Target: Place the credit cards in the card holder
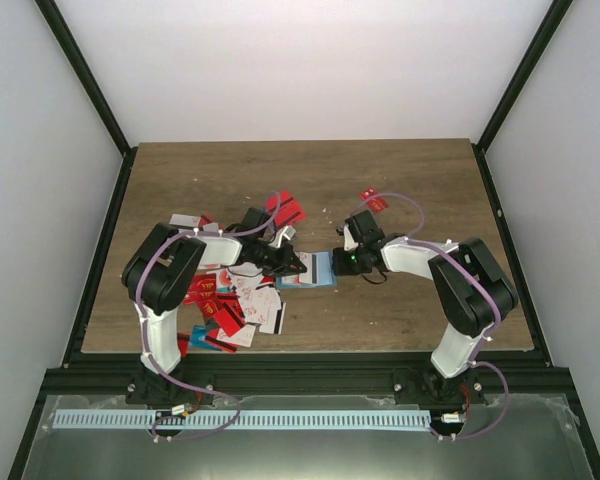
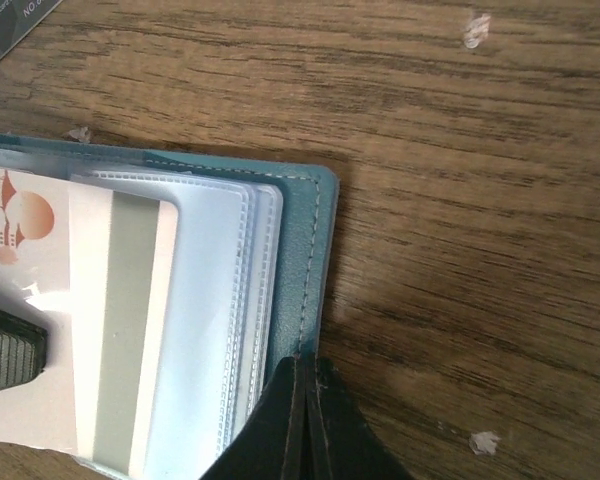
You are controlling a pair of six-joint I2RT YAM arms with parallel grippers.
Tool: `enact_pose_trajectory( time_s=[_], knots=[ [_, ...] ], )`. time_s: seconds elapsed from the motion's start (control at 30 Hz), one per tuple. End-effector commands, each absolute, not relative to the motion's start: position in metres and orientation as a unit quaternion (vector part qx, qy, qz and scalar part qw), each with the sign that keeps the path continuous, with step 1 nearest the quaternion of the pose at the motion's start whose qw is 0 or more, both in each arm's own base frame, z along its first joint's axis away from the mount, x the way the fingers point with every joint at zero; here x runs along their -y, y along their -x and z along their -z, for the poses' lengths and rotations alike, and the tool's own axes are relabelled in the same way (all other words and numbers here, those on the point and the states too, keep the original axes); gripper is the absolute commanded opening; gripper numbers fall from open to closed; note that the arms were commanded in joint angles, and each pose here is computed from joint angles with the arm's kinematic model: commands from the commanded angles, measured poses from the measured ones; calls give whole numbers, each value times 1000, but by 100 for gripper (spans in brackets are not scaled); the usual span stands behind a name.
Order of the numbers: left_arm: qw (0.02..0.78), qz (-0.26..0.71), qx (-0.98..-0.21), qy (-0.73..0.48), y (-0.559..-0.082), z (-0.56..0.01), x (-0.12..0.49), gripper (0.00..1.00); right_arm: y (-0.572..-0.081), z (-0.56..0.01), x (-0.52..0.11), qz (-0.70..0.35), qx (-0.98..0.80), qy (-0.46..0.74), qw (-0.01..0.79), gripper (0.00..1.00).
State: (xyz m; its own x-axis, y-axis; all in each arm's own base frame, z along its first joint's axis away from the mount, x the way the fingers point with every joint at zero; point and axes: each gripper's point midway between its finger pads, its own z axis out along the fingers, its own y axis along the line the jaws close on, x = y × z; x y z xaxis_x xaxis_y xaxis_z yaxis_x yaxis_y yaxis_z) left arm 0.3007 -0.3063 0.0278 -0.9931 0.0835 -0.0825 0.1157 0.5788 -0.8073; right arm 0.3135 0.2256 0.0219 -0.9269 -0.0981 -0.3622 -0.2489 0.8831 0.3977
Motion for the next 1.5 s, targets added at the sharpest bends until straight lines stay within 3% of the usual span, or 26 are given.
enact_pose_trajectory(
  time_s=[0.0,0.27,0.53,1.13,1.47],
  knots=[
    [4,429,-902,-41,-295,-7,307,4,-294,-21,-239,-253,-951,106,142,1],
    [9,414,-909,-38,-294,-7,303,5,-293,-19,-237,-247,-953,105,142,1],
    [29,374,-926,-49,-297,-18,292,38,-291,-15,-233,-236,-956,102,141,1],
    [61,315,-945,-69,-298,-45,273,82,-287,-5,-232,-237,-958,100,130,1],
    [93,280,-951,-92,-300,-74,261,97,-292,-26,-242,-264,-947,110,144,1]
  ],
)
